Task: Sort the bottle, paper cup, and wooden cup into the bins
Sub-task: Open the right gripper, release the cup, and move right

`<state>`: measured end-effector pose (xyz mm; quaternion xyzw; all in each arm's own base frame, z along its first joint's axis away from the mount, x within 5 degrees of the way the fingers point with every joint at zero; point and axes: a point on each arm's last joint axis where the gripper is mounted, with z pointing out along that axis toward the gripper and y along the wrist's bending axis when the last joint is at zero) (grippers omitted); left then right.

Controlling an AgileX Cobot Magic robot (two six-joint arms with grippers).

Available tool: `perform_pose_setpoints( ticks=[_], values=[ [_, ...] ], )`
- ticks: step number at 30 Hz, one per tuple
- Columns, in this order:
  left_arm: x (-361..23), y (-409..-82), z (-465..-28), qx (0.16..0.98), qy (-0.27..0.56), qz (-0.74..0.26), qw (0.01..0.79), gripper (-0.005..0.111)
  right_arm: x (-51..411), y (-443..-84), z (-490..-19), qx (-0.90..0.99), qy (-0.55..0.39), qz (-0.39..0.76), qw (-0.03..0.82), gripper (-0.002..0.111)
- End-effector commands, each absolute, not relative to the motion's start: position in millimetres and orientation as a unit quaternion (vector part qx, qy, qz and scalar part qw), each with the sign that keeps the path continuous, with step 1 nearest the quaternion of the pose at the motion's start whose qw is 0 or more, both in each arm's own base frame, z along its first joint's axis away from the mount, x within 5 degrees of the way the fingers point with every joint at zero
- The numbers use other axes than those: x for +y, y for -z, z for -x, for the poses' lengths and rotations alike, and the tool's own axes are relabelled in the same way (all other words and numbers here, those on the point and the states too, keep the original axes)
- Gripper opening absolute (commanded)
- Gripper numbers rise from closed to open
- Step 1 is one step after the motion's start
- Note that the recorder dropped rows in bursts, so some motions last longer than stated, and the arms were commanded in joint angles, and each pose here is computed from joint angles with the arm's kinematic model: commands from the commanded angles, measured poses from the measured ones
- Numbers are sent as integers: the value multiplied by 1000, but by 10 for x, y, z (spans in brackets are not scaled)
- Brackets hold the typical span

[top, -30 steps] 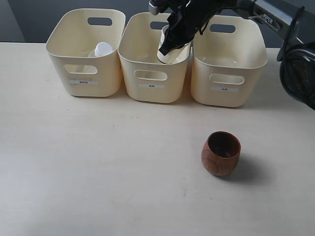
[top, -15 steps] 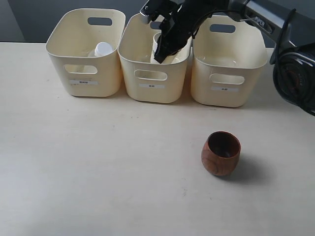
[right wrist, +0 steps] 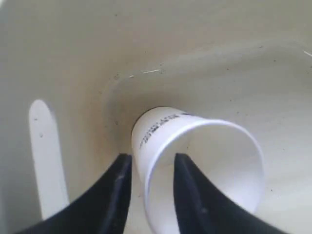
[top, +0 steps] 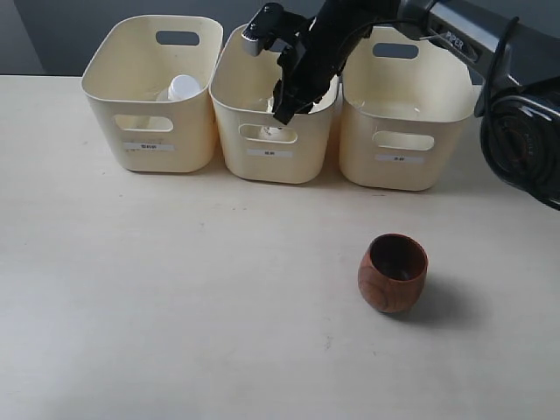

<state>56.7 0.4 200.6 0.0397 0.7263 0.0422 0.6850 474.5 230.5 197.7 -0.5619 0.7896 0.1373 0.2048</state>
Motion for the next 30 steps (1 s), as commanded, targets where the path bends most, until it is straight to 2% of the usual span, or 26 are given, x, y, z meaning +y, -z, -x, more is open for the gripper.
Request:
perform_pose_setpoints(
  ticks=[1, 10, 14, 22, 25, 30],
  values=[
    [4, -2009, -564, 723, -42, -39, 689, 0, 2308, -2001, -4742, 787, -139, 564, 207, 35],
    [4, -2009, -564, 723, -42, -39, 689, 0, 2353, -2031, -4699, 780, -174, 564, 206, 35],
    [4, -2009, -564, 723, -42, -39, 689, 0, 2351, -2177, -4674, 776, -176, 564, 220, 35],
    [4, -2009, -564, 723, -42, -39, 689, 0, 2232, -3034, -4472, 768, -149, 551, 291, 35],
    [4, -2009, -564, 723, -42, -39, 689, 0, 2120, -3311, -4388, 782, -109, 532, 307, 35],
    [4, -2009, -564, 723, -42, -39, 689, 0, 2014, -3675, -4149, 782, -100, 522, 327, 35]
  ],
)
